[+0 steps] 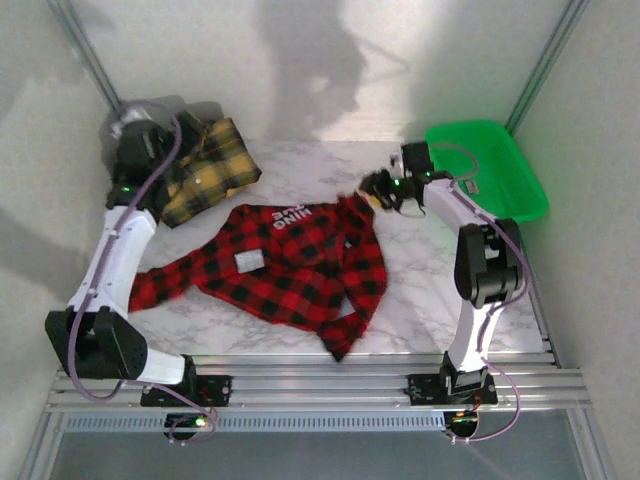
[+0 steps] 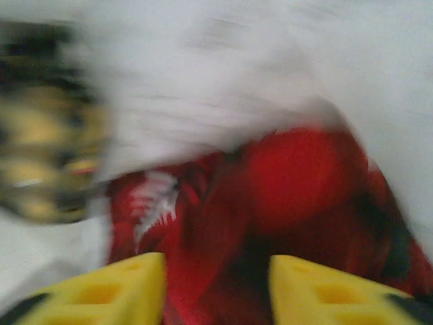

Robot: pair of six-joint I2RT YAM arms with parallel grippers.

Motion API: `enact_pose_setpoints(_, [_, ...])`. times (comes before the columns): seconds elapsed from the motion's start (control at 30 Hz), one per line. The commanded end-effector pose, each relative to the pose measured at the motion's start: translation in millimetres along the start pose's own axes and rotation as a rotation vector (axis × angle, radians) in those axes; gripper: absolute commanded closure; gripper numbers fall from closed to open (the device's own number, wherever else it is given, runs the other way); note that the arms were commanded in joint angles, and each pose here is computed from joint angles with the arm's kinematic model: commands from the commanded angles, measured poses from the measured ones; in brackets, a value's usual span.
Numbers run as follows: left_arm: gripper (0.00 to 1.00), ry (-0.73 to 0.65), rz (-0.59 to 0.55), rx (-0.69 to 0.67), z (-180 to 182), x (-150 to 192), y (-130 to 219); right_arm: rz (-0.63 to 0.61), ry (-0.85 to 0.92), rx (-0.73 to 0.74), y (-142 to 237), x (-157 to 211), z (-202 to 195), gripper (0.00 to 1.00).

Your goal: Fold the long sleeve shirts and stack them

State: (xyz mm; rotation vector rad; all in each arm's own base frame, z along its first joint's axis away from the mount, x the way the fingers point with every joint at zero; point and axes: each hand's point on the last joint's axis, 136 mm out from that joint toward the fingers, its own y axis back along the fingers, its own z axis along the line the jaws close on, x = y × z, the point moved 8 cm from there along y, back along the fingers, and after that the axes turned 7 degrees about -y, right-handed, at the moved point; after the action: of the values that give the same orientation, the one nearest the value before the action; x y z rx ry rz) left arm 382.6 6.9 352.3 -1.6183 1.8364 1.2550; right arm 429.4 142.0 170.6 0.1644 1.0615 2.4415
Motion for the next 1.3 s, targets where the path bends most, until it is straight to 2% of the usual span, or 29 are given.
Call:
enact_pose_setpoints(0.0, [0.00,-0.014,0.213,-0.008,1.9,65.5,2.7,-0.069,0.086,0.125,32.3,3.1,-3.0,0.39])
enact_pose_setpoints(0.1, [0.01,-0.029,0.367,-0.098,20.3,101.8,2.3,-0.133,0.189,0.201,63.2,8.4,16.2,0.31])
enact_pose_setpoints(0.17, [0.00,-0.050,0.459,-0.149,31.2,117.4,4.5,-0.158,0.263,0.322,85.7,15.8,31.2,0.28])
enact_pose_setpoints(0.27, [0.00,-0.071,0.595,-0.188,43.7,139.1,7.6,-0.119,0.295,0.467,102.8,36.2,35.6,0.25])
enact_pose_setpoints(0.37, [0.01,-0.059,0.734,-0.099,39.9,159.6,6.1,0.002,0.247,0.485,92.3,67.4,20.6,0.25])
enact_pose_setpoints(0.47, [0.04,-0.035,0.862,0.006,21.7,180.8,1.5,0.063,0.186,0.570,77.1,96.7,-10.9,0.25])
enact_pose_setpoints(0.57, [0.09,0.001,1.020,0.085,-3.4,215.6,2.7,0.092,0.103,0.606,64.2,115.5,-42.2,0.27])
enact_pose_setpoints(0.63, [0.14,0.019,1.123,0.088,-9.1,240.1,6.1,0.101,0.088,0.636,58.2,122.5,-55.5,0.28])
enact_pose_setpoints(0.73, [0.22,0.038,1.244,0.016,2.5,266.5,15.6,0.121,0.102,0.662,51.1,125.2,-63.5,0.29])
enact_pose_setpoints(0.93, [0.24,0.160,1.244,-0.053,19.7,281.9,22.9,0.098,0.178,0.613,38.3,119.2,-56.8,0.30])
enact_pose_setpoints(1.13, [0.29,0.308,1.116,-0.097,24.4,285.8,5.9,0.130,0.178,0.581,23.3,116.8,-56.8,0.31])
enact_pose_setpoints(1.27, [0.31,0.351,1.021,-0.144,25.5,275.2,-0.6,0.137,0.197,0.565,22.3,116.8,-55.5,0.31])
